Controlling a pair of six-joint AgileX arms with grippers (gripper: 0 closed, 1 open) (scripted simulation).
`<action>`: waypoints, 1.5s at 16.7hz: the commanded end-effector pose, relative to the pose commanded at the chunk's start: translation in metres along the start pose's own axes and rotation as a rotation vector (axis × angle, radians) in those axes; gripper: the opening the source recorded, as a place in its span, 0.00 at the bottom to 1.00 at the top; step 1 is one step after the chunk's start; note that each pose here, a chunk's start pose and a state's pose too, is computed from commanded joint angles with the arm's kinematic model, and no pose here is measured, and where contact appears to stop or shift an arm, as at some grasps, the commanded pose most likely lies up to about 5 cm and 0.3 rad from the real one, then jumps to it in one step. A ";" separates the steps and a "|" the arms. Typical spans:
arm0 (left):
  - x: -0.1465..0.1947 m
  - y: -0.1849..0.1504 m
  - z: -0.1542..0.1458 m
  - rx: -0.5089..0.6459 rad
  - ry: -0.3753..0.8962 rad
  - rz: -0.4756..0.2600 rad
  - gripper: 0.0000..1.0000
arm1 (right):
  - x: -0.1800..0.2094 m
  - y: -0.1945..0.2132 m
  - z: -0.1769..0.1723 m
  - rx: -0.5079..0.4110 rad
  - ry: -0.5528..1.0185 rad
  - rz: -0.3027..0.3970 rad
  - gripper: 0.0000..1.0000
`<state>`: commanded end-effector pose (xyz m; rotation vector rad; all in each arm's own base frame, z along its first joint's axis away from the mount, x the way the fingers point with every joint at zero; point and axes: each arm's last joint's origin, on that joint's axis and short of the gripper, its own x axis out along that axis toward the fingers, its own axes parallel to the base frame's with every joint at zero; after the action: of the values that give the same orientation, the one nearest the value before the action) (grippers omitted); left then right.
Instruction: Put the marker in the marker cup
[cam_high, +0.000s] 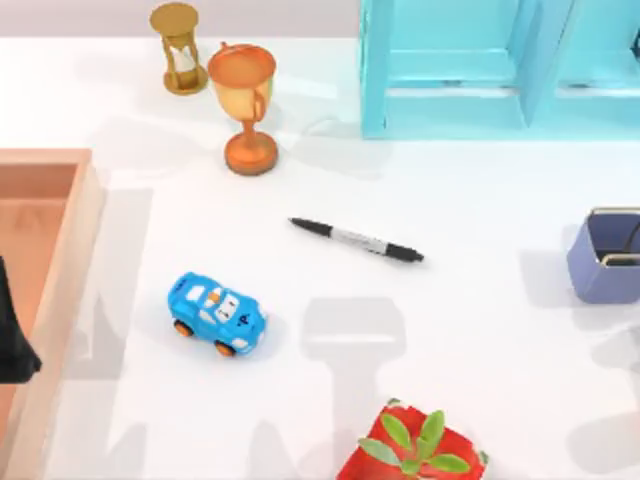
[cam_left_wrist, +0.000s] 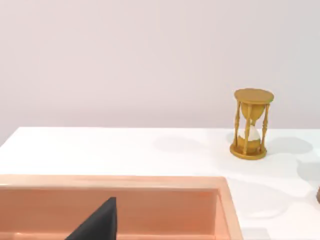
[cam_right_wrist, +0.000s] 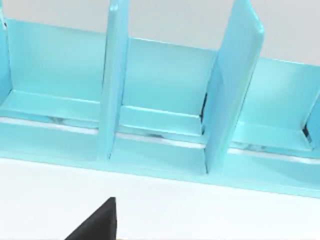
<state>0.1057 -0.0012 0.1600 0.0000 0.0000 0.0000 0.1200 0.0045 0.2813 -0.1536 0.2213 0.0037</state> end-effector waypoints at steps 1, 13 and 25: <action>0.000 0.000 0.000 0.000 0.000 0.000 1.00 | 0.003 -0.001 0.018 -0.026 0.036 0.009 1.00; 0.000 0.000 0.000 0.000 0.000 0.000 1.00 | 0.151 0.047 0.177 -0.406 0.539 0.336 1.00; 0.000 0.000 0.000 0.000 0.000 0.000 1.00 | 0.315 0.179 0.085 -0.630 0.968 0.857 1.00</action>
<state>0.1057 -0.0012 0.1600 0.0000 0.0000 0.0000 0.4422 0.1902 0.2668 -0.6778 1.2421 0.8742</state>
